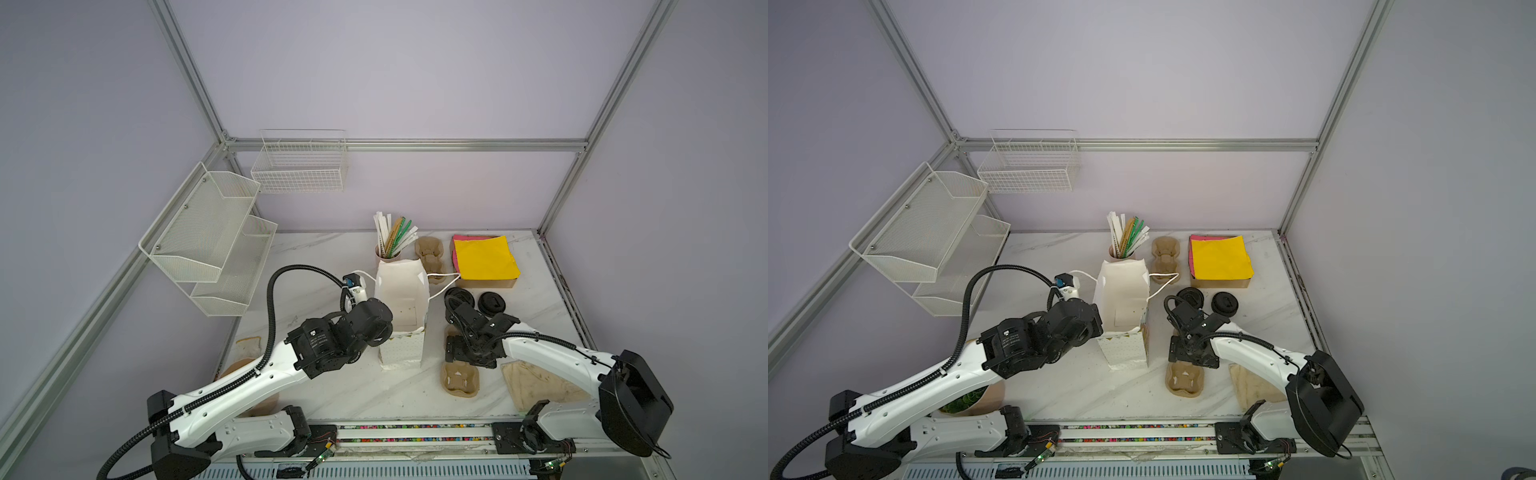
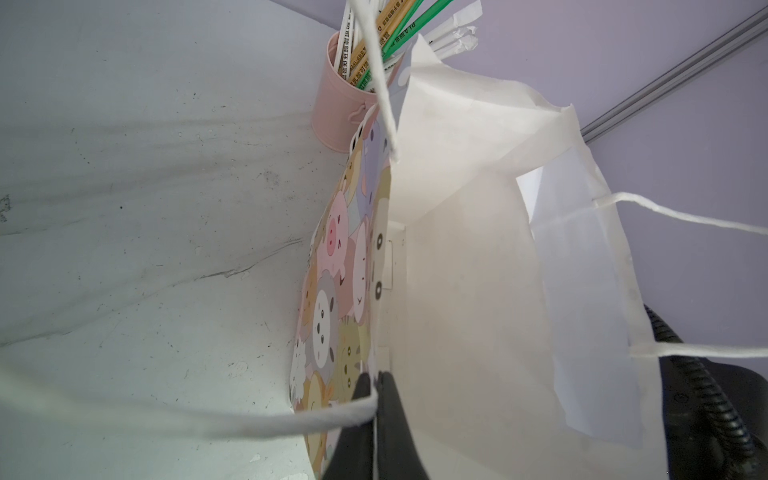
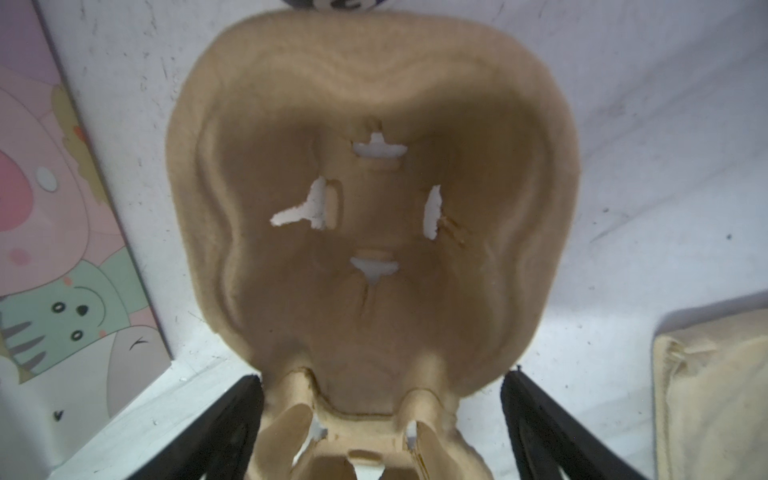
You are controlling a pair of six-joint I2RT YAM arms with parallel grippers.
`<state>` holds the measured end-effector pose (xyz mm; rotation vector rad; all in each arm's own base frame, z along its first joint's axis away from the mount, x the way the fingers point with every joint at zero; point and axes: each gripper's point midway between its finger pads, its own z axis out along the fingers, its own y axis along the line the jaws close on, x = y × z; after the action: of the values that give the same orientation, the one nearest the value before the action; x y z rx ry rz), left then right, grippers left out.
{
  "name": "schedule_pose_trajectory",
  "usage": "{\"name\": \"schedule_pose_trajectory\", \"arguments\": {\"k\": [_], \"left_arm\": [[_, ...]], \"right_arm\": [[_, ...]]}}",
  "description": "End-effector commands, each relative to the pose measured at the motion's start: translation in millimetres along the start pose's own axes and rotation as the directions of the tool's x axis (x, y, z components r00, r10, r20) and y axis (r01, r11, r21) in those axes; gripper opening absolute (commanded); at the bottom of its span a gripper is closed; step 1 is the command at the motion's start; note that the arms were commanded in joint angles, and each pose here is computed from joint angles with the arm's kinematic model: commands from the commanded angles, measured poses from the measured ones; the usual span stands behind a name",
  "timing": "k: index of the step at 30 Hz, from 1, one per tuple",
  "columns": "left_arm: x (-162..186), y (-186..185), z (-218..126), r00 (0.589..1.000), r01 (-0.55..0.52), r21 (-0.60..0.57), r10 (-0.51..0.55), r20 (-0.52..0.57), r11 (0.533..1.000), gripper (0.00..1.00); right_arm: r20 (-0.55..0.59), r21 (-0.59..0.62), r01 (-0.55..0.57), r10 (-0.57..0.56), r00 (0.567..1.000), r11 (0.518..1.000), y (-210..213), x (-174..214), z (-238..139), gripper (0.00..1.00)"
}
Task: Pack the takeout coffee
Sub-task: 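Hold the bag upright with the left gripper while right grips the carrier end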
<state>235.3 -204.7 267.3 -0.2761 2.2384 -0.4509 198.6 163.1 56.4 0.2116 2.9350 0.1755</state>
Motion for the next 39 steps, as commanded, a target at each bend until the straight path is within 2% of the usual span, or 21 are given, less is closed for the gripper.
{"name": "schedule_pose_trajectory", "arguments": {"k": [1, 12, 18, 25, 36, 39], "left_arm": [[4, 6, 3, 1.000, 0.008, -0.011, -0.008, 0.011, 1.000, 0.00], [4, 6, 5, 1.000, 0.009, -0.010, -0.009, 0.015, 1.000, 0.00], [5, 6, 5, 1.000, 0.009, -0.009, -0.009, 0.013, 1.000, 0.00], [5, 6, 5, 1.000, 0.012, -0.006, -0.012, 0.017, 1.000, 0.00], [7, 8, 6, 1.000, 0.015, -0.005, -0.015, 0.015, 1.000, 0.00], [8, 7, 7, 1.000, 0.017, -0.002, -0.017, 0.011, 1.000, 0.00]], "right_arm": [[0.007, 0.012, -0.036, 0.036, 0.999, 0.999, -3, -1, 2, 0.93], [0.059, -0.010, -0.083, 0.084, 0.995, 0.996, 1, -11, -17, 0.93], [0.007, 0.010, -0.087, 0.087, 0.996, 0.996, -4, 2, 3, 0.93], [0.030, -0.013, -0.086, 0.087, 0.996, 0.996, 3, -3, -3, 0.93], [0.049, 0.052, -0.081, 0.078, 0.996, 0.995, -3, -1, 3, 0.91], [0.040, 0.083, -0.078, 0.075, 0.996, 0.993, -7, 0, 10, 0.87]]}}
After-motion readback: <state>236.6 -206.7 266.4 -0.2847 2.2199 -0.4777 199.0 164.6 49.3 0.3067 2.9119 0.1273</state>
